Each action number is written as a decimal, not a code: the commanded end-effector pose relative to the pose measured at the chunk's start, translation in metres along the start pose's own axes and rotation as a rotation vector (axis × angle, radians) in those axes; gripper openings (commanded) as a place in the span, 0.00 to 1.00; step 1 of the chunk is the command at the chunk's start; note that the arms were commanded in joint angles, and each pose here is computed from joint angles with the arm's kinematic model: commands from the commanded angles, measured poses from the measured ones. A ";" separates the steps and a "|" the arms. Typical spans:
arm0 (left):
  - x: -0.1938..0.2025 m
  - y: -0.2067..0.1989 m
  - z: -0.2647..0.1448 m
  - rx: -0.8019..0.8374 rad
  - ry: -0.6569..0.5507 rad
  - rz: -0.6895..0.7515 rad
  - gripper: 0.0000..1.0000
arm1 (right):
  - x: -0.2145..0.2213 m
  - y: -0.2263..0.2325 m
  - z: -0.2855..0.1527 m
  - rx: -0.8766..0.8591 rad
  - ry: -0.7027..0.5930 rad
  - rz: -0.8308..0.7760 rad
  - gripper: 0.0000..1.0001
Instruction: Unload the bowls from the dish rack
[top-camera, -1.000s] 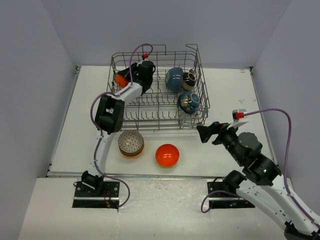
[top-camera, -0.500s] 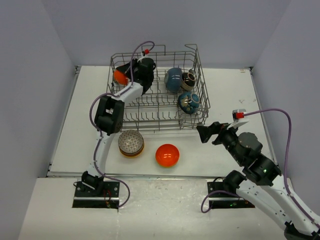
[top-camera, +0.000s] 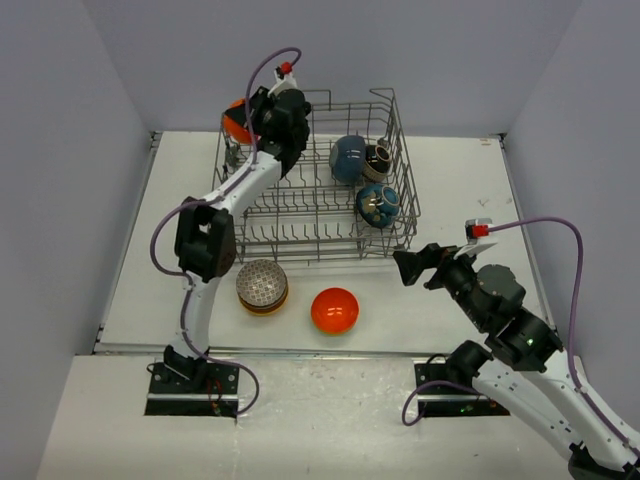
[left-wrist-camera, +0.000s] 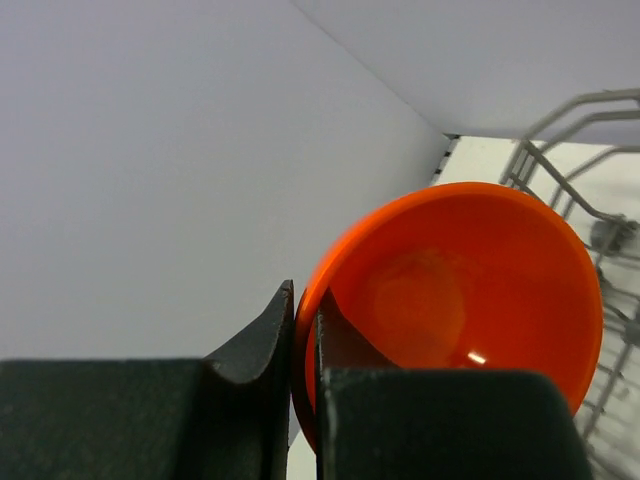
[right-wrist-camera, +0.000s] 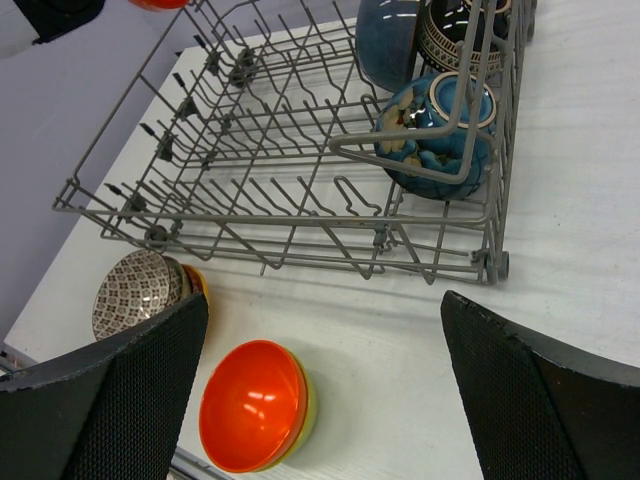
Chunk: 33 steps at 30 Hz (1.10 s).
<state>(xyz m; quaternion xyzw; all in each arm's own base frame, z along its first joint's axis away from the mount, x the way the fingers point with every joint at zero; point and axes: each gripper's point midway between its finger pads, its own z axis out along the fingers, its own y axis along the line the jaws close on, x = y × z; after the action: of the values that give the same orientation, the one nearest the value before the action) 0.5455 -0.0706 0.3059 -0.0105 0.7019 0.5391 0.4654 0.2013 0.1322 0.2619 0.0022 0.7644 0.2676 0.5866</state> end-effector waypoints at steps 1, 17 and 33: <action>-0.034 0.058 -0.039 0.100 -0.043 -0.173 0.00 | -0.016 0.006 -0.004 -0.024 -0.058 0.014 0.99; 0.003 0.018 -0.255 1.393 -0.073 -0.671 0.00 | -0.051 0.049 -0.003 -0.138 -0.035 0.069 0.99; 0.068 0.023 -0.340 1.567 -0.063 -0.626 0.00 | 0.014 0.059 0.081 0.132 0.384 -0.157 0.55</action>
<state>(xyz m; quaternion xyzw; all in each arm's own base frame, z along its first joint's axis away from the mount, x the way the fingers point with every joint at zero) 0.2800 -0.2787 0.2282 0.1576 0.8610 -0.2004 0.4401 0.2479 0.2293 0.2523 -0.0785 0.8724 0.1996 0.4391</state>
